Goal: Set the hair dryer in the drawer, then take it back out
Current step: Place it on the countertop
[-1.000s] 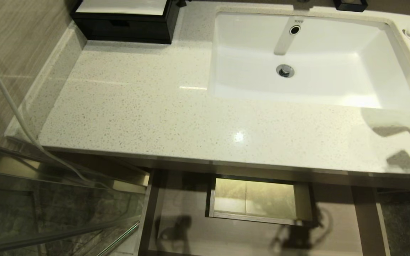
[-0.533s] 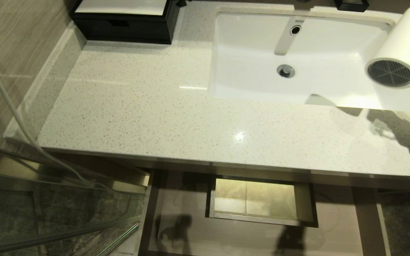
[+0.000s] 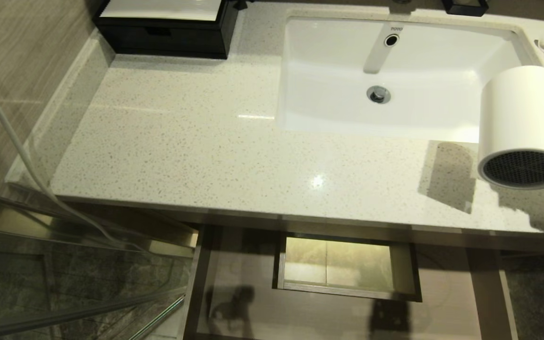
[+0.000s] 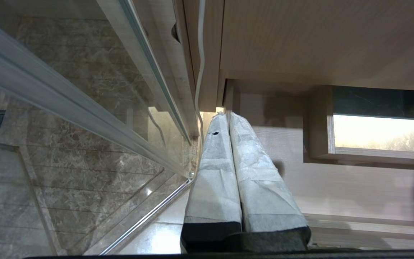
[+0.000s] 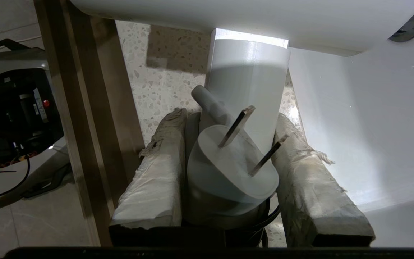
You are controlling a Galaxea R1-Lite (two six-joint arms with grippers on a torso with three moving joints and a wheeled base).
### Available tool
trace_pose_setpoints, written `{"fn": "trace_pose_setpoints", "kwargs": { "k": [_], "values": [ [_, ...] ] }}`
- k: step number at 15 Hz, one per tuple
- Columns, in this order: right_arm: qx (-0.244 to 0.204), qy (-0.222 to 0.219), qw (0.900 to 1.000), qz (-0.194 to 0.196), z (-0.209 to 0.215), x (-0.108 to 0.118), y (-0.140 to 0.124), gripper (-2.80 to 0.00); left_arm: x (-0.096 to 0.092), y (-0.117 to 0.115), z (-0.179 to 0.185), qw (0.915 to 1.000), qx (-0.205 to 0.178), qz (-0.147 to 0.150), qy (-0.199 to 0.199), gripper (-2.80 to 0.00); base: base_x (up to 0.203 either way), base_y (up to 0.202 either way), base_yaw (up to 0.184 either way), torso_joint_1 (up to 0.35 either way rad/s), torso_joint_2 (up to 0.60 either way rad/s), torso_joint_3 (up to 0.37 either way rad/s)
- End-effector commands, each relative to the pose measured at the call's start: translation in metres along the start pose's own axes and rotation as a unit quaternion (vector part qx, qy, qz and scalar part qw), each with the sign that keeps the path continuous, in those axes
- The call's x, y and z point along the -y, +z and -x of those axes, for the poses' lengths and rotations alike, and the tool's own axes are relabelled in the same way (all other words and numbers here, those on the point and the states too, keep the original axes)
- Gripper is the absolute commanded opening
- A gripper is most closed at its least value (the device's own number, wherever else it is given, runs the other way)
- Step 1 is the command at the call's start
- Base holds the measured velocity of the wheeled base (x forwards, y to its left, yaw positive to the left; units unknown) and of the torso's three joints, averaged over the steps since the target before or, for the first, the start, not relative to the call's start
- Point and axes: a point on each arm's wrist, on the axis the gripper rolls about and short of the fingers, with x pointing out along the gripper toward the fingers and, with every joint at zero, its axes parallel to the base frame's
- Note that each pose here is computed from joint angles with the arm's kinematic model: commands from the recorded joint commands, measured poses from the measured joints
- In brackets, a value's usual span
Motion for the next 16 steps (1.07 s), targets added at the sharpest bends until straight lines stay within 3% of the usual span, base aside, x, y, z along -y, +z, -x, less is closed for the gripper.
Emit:
{"fn": "trace_pose_setpoints", "kwargs": {
  "k": [1,7,9,16],
  "values": [
    [0.004,0.011,1.000,-0.003,-0.002,-0.002,0.000,-2.80,0.000,0.000,0.000,1.0000,0.000,0.000,0.000,-2.80,0.000,0.000,0.000,0.000,0.00,0.000],
    [0.016,0.037,0.999,-0.007,-0.012,-0.007,-0.001,-2.80,0.000,0.000,0.000,1.0000,0.000,0.000,0.000,-2.80,0.000,0.000,0.000,0.000,0.00,0.000],
    [0.029,0.065,0.997,0.002,-0.024,-0.009,-0.004,-2.80,0.000,0.000,0.000,1.0000,-0.001,0.000,0.000,-2.80,0.000,0.000,0.000,0.000,0.00,0.000],
    [0.035,0.095,0.995,-0.002,-0.047,0.002,-0.020,-2.80,0.000,0.000,0.000,1.0000,0.000,0.000,0.000,-2.80,0.000,0.000,0.000,0.000,0.00,0.000]
  ]
}}
